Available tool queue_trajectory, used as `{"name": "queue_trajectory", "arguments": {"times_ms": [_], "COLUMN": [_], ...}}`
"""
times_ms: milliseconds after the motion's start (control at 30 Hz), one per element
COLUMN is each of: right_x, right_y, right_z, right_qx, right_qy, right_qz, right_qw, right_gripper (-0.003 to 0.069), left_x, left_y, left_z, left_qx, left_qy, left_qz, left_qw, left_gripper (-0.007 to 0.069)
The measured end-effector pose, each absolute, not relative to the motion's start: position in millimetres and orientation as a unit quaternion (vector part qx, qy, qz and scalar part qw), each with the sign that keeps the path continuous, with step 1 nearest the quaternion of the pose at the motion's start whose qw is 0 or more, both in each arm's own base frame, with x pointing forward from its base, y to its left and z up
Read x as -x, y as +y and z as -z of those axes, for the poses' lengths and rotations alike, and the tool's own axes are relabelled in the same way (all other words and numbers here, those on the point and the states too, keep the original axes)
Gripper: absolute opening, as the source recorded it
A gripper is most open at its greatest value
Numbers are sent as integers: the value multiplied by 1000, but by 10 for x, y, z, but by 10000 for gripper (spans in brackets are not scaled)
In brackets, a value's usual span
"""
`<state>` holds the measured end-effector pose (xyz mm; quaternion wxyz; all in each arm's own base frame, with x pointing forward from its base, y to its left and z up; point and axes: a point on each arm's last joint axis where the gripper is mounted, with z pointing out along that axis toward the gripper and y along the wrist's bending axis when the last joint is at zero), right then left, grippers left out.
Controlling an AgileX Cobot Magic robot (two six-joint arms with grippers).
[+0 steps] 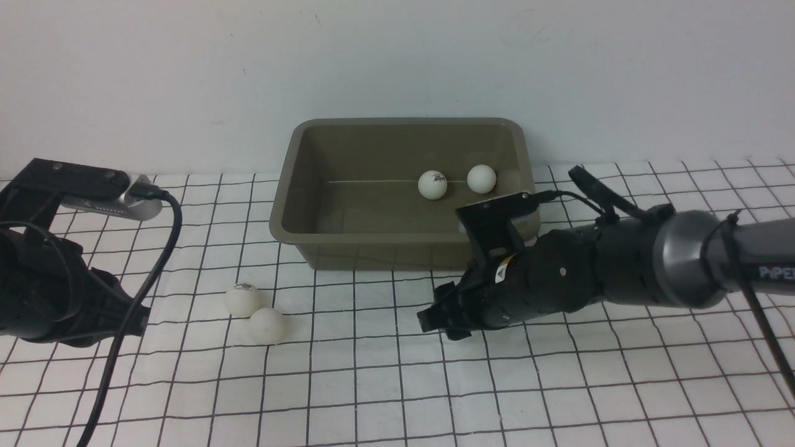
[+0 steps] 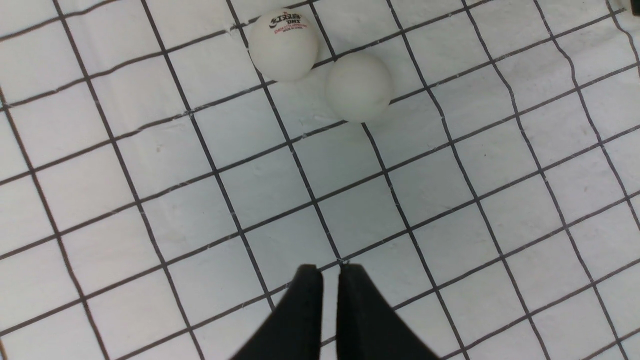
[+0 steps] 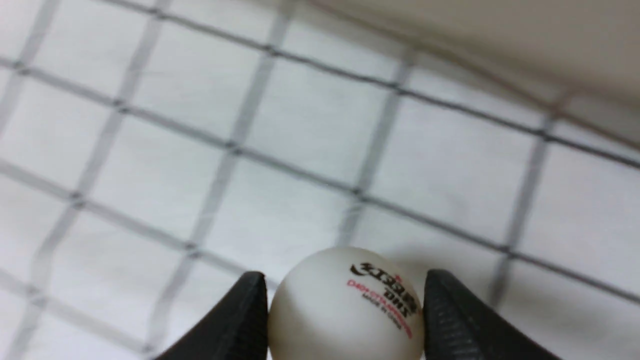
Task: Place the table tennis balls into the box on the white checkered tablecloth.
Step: 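Reach for and grasp a ping pong ball on the table, then release the ping pong ball into the bin and lift the gripper away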
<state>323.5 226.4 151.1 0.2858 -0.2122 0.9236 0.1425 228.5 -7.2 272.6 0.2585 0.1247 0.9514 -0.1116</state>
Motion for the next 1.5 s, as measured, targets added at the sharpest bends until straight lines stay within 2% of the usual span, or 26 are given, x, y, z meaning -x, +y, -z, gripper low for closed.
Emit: {"name": "queue_trajectory", "arguments": {"times_ms": [267, 467, 567, 700, 867, 1033, 1167, 1300, 1500], "right_x": [-2960, -2941, -3048, -3571, -4147, -4503, -4607, -4649, -4645], "right_y": [2411, 2363, 2269, 2008, 1943, 2069, 2118, 2138, 2148], "right_z": [-1904, -2353, -2549, -2806, -2706, -2184, -1992, -2102, -2524], "right_qx": [254, 254, 240, 190, 201, 244, 252, 254, 263], "right_qy": [911, 877, 859, 850, 859, 893, 904, 901, 905], "right_qz": [-162, -179, -178, -158, -117, -82, -76, -76, -77], "right_qw": [282, 367, 415, 465, 457, 369, 337, 344, 326], "right_gripper": [363, 363, 363, 363, 363, 363, 417, 468, 472], "left_x": [-2289, -2289, -2289, -2290, -2292, -2293, -2300, -2319, -2440], "left_y": [-70, -70, -70, -70, -69, -73, -101, -139, -147], "left_z": [-2727, -2727, -2727, -2728, -2728, -2730, -2744, -2771, -2815], "left_qx": [-124, -125, -125, -125, -125, -123, -119, -127, -123], "left_qy": [951, 951, 951, 951, 951, 950, 947, 938, 917], "left_qz": [111, 110, 110, 110, 110, 112, 129, 148, 151], "left_qw": [261, 261, 261, 261, 262, 263, 270, 287, 347], "left_gripper": [31, 31, 31, 31, 31, 34, 69, 139, 288]}}
